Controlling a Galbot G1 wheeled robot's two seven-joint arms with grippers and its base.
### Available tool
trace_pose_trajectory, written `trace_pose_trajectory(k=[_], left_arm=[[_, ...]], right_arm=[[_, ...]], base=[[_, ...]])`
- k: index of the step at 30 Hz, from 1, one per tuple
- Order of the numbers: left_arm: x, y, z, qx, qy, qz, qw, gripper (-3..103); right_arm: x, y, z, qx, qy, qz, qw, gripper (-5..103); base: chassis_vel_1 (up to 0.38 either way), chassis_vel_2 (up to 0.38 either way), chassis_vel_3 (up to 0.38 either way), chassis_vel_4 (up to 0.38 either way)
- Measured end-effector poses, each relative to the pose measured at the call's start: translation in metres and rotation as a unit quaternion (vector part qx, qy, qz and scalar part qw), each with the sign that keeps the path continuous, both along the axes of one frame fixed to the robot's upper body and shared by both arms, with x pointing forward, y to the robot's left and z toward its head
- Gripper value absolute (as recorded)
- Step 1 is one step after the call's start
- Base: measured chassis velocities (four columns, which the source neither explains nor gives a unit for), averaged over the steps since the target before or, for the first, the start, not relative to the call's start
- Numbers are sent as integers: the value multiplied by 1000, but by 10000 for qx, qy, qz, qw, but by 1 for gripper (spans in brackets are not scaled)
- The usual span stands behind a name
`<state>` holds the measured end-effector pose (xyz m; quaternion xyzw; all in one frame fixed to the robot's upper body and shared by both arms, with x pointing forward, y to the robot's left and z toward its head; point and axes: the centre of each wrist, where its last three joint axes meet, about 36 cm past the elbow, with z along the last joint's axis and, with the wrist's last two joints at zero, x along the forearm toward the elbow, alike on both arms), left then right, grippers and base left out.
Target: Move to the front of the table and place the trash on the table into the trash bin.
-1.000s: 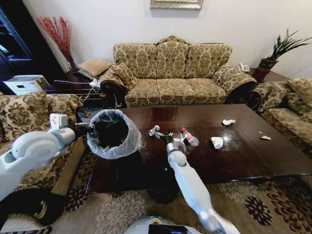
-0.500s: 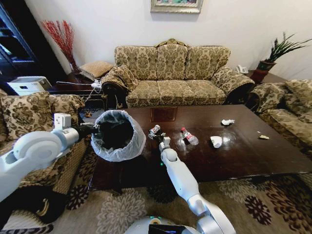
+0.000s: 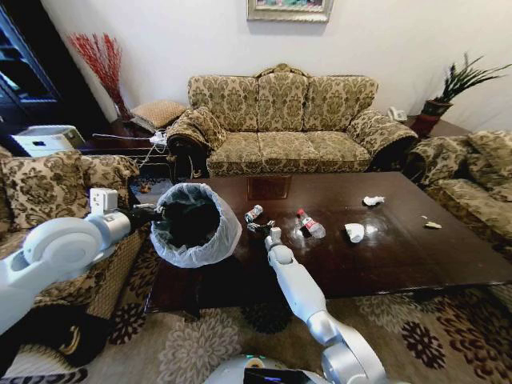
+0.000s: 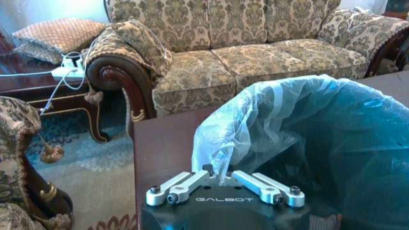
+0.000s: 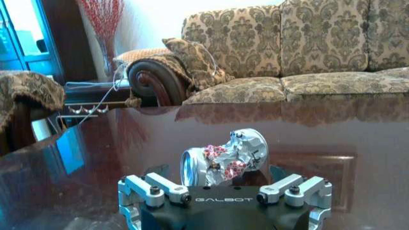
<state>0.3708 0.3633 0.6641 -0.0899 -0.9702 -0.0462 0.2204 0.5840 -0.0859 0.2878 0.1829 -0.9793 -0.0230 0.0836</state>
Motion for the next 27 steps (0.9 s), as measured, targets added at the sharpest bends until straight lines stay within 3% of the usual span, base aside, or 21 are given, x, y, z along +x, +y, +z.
trace_pose_trajectory(k=[5,11,16,19,22,24,26,27], left_arm=[[-1,-3,0,-6,17,-44,10000,0],[-3,-6,1,-17,26,-115,9999,0],[-3,-6,1,-48,17,-131,9999,0],[-4,-5,-1,-112,22,-127,9999,0],[-5,-5,-2,-134,26,-141,9998,0],[-4,-4,-3,-151,31,-144,9998,0],[-4,-3,-3,-149,31,-138,9998,0],[-4,-3,-3,-146,32,-139,9998,0]], right_arm=[[4,0,-3,-213,-4,156,9997,101],[9,0,-7,-390,-5,330,9987,92],[9,3,-10,-444,-47,469,9979,91],[12,1,-12,-555,-95,532,9970,78],[16,-2,-12,-598,-119,519,9968,73],[21,-7,-12,-629,-138,469,9968,62],[22,-8,-12,-626,-141,457,9969,62],[22,-9,-12,-628,-141,456,9969,51]], base=[[0,0,0,0],[0,0,0,0],[0,0,0,0],[0,0,0,0],[0,0,0,0],[0,0,0,0],[0,0,0,0],[0,0,0,0]])
